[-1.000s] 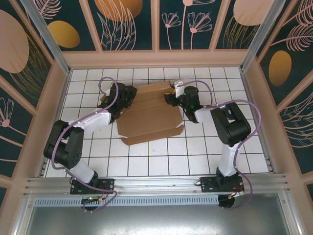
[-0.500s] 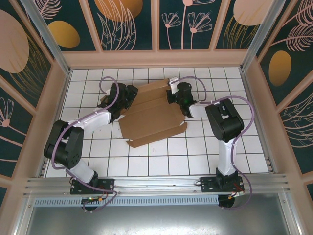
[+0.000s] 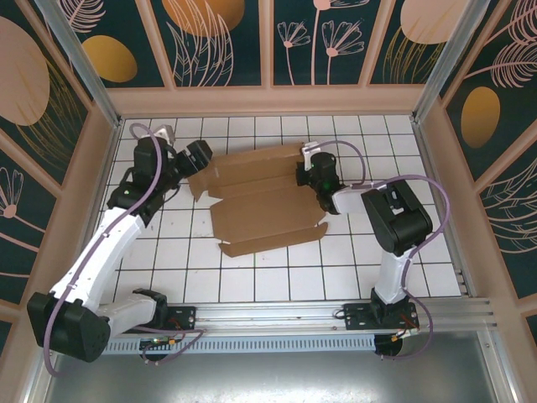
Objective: Fold the paper box
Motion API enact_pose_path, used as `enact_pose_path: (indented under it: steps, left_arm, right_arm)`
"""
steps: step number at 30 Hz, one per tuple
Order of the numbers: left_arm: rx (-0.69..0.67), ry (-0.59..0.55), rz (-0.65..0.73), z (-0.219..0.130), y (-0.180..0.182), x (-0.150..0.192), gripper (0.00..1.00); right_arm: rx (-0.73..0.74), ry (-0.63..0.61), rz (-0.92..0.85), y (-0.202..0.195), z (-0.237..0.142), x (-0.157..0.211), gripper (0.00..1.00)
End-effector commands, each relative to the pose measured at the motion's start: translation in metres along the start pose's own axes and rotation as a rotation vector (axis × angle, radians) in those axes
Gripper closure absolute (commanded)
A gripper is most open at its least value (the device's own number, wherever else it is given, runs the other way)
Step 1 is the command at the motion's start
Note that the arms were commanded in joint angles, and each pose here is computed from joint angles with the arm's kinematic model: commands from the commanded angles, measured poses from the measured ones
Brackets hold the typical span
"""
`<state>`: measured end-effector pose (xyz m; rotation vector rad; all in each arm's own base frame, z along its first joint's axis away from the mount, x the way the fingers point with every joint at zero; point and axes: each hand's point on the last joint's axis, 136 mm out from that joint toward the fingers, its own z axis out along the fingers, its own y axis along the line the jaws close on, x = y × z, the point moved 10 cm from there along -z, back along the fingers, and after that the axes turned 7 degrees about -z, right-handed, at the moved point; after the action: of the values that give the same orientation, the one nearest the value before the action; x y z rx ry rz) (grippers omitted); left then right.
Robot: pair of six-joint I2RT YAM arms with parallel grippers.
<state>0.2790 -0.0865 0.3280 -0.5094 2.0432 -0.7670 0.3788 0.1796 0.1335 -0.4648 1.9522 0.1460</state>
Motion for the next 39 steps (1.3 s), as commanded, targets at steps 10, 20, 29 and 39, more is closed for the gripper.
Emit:
enact_pose_path:
  steps: [10,20,29,39]
  left_arm:
    - [0.113,0.201,0.015,0.055,0.006,0.004,0.21]
    - [0.108,0.312,-0.050,0.074,0.022,0.023,0.31]
    - [0.023,0.290,-0.066,0.080,0.035,0.028,0.30]
    - [0.155,0.278,-0.188,0.098,0.042,0.040,0.36]
  right_arm:
    - [0.055,0.043,0.012,-0.003,-0.017,0.021,1.00]
    - [0.064,0.068,0.013,-0.003,-0.013,0.027,1.00]
    - [0.055,0.068,0.016,0.000,-0.011,0.026,1.00]
    - [0.042,0.073,0.026,0.003,-0.010,0.025,1.00]
